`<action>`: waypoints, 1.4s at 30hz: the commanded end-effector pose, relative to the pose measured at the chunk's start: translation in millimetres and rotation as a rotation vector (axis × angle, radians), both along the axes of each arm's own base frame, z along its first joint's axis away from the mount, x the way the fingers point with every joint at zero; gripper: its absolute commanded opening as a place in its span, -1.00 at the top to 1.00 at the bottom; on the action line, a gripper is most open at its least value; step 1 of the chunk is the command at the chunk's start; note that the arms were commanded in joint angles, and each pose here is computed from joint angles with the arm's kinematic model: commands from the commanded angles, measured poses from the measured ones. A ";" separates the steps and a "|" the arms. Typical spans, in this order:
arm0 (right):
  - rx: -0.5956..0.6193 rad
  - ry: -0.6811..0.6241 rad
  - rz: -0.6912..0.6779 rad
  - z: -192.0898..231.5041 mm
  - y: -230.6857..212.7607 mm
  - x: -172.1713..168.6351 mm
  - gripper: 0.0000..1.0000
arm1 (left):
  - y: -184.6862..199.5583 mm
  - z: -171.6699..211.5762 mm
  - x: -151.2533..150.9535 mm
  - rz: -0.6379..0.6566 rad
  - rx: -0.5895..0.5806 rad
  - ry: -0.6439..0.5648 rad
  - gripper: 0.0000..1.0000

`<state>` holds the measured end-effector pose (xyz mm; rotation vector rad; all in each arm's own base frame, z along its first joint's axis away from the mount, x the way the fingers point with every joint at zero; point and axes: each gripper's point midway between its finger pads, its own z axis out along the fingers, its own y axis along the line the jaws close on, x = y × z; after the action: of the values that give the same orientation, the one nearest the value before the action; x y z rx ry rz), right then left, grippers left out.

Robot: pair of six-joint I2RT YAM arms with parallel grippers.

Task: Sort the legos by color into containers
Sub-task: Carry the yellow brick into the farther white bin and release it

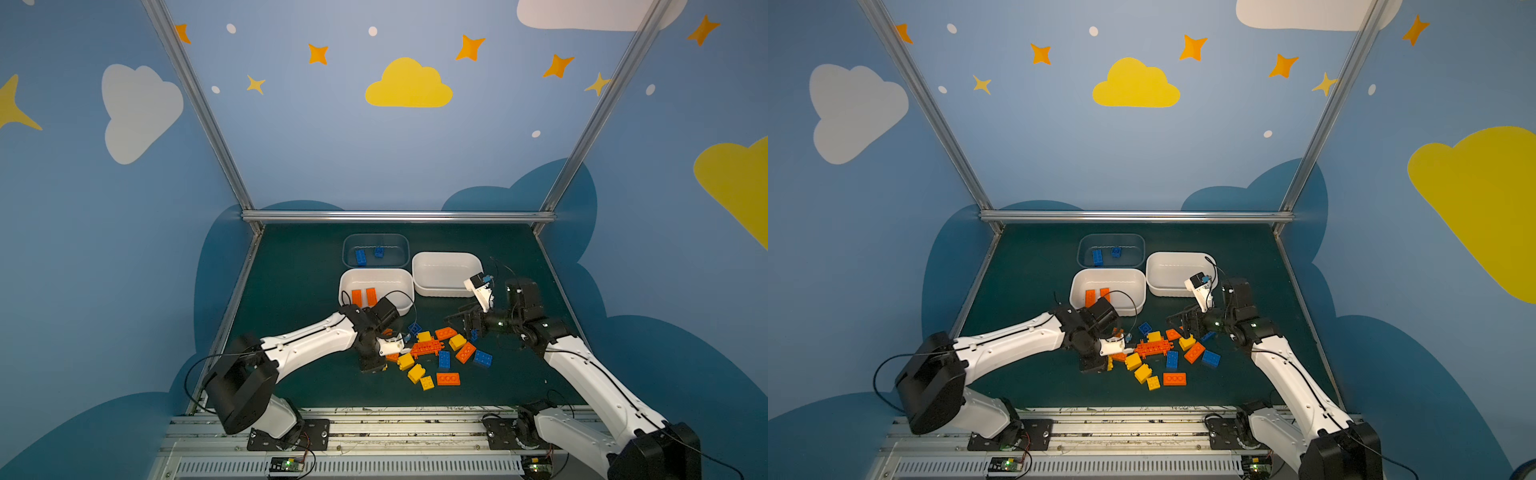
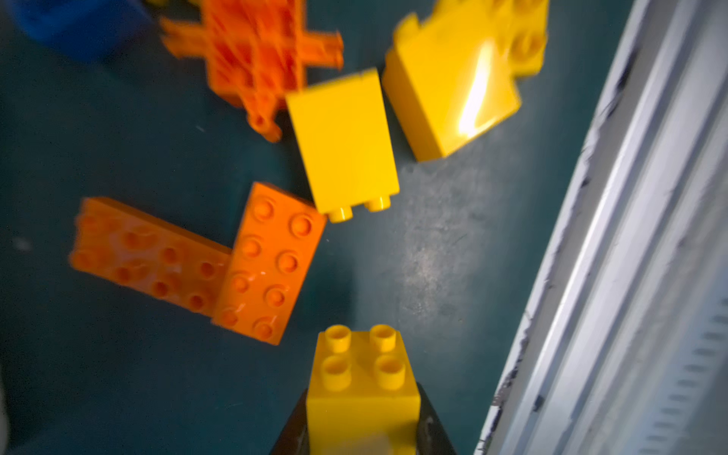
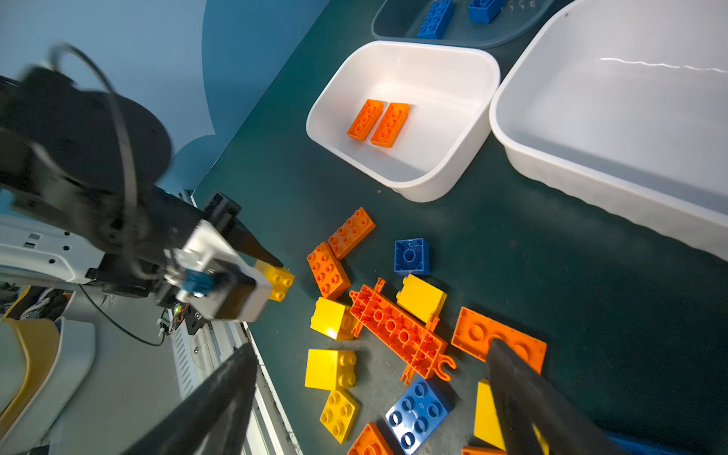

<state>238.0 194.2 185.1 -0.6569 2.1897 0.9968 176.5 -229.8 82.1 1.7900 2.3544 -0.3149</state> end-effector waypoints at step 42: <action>0.043 -0.049 -0.137 31.8 -38.6 25.4 -0.80 | -148.2 85.4 291.8 0.753 -0.401 -0.170 -0.43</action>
<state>266.5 153.7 204.1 -0.4647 2.1648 0.9317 483.9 -395.1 131.3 0.6745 2.3877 -0.4593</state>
